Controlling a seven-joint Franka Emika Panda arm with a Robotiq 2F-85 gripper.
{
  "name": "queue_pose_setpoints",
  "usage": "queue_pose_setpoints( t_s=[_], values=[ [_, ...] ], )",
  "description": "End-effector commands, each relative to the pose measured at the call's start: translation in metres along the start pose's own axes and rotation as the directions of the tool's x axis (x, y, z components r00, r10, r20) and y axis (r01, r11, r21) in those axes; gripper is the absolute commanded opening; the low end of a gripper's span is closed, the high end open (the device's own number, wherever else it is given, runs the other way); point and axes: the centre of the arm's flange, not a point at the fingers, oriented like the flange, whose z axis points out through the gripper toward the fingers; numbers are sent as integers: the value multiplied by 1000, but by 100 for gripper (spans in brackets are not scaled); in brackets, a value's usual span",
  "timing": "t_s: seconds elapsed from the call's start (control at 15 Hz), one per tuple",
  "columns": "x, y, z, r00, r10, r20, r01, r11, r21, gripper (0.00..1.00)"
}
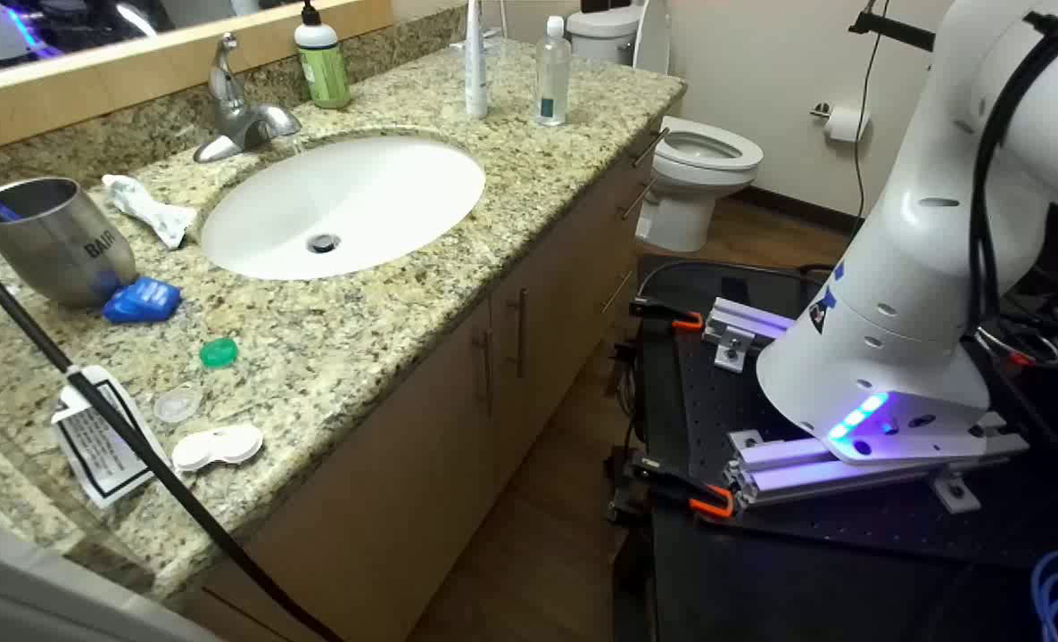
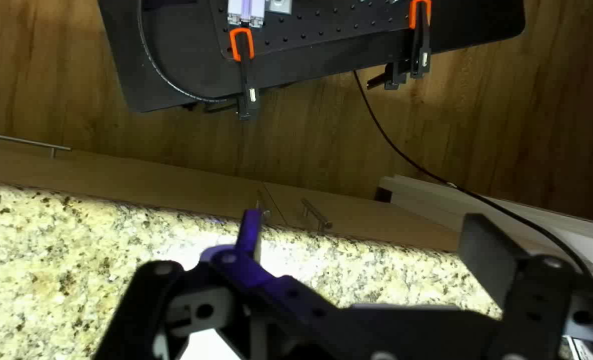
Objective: Turn off the faucet
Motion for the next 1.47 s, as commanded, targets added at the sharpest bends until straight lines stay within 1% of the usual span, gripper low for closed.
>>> queue_pose_setpoints(
  t_s=[0.0,0.07,0.13,0.2,0.27,0.33,0.4,0.53,0.6,0.67,0.73,0.8,0.87,1.0,1.07,1.13,1.2,1.27,1.33,1.4],
  values=[
    [0,0,0,1000,0,0,0,1000,0,100],
    [10,5,-4,1000,-1,-23,0,999,-40,100],
    [16,7,-10,999,1,-32,-3,998,-61,100],
    [23,5,-22,1000,5,-28,-6,999,-40,100],
    [20,-8,-38,998,-12,55,6,995,96,100],
    [6,0,-13,1000,3,-14,-3,1000,12,100],
    [6,-6,-20,1000,-1,10,1,999,53,100],
    [10,-12,-30,1000,-10,24,8,997,73,100],
    [7,-10,-14,995,-60,-77,58,998,-25,100],
    [23,-5,1,992,-66,-104,60,996,-59,100],
    [57,3,20,986,-97,-138,83,991,-108,100],
    [79,9,28,976,-125,-180,99,984,-150,100],
    [95,10,27,964,-155,-216,114,975,-191,100],
    [129,15,27,927,-198,-319,118,960,-253,100],
    [148,15,20,902,-210,-377,109,956,-272,100],
    [161,15,5,875,-170,-453,64,969,-240,100],
    [169,22,-5,855,-117,-505,19,981,-195,100],
    [165,19,-20,838,-60,-542,-27,988,-151,100],
    [143,13,-6,865,-121,-487,27,980,-196,100],
    [152,15,-9,855,-93,-510,2,984,-177,100]
  ],
)
